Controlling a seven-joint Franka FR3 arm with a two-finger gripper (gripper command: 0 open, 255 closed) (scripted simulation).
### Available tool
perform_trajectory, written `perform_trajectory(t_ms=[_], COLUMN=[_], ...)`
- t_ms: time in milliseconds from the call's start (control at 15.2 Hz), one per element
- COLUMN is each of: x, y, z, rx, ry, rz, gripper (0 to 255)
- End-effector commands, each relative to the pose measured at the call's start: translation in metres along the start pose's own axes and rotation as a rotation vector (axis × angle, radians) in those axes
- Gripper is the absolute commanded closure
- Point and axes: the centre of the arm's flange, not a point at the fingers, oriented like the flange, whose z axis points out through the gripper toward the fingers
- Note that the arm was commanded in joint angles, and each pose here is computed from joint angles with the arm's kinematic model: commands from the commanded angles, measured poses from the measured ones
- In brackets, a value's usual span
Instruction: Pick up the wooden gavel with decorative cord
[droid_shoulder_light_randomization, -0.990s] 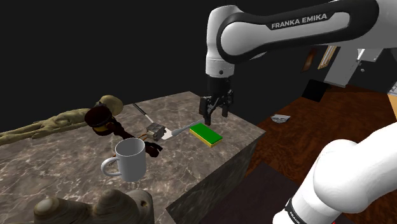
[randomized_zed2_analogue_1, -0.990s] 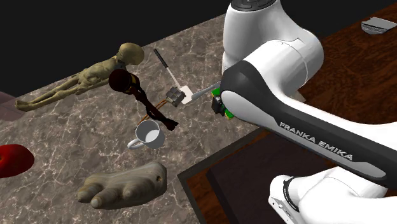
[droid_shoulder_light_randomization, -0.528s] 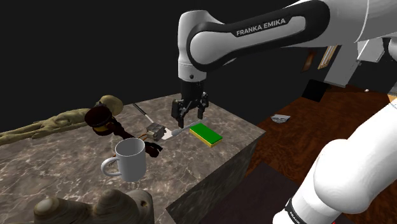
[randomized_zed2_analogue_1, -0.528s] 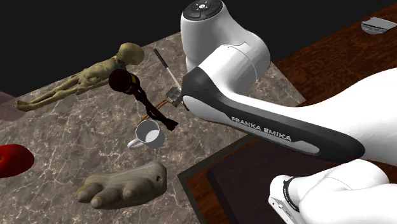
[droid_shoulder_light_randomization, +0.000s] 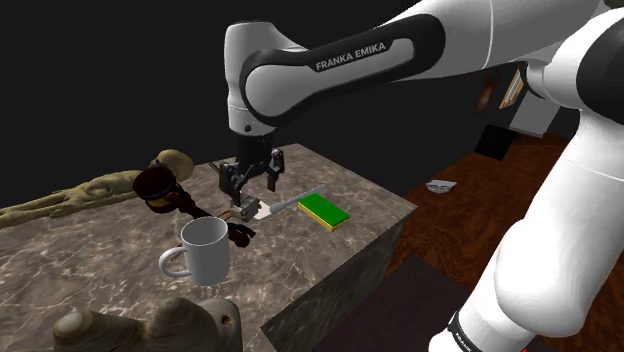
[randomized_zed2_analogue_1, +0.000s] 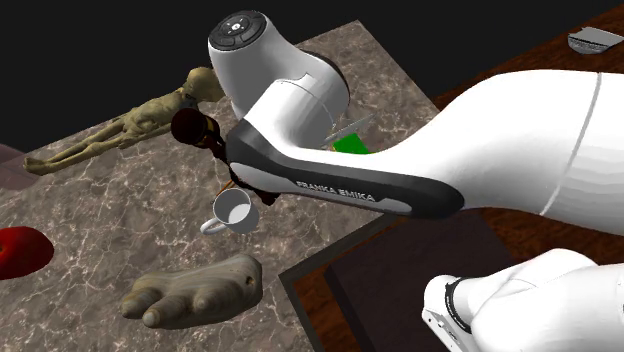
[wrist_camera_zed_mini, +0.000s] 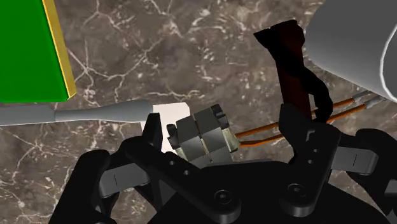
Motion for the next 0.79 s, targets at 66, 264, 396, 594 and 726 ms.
perform_trajectory(t_ms=[66, 264, 396, 594, 726], x=[0.025, 0.047, 0.062, 0.079, 0.079], y=[-0.029, -0.058, -0.078, -0.102, -0.102], z=[0.006, 0.01, 0.013, 0.015, 0.026], rx=[0.0, -0.001, -0.001, -0.002, -0.002], ry=[0.025, 0.049, 0.065, 0.084, 0.084], rz=[-0.01, -0.021, -0.029, -0.037, -0.037], gripper=[0, 0, 0, 0, 0])
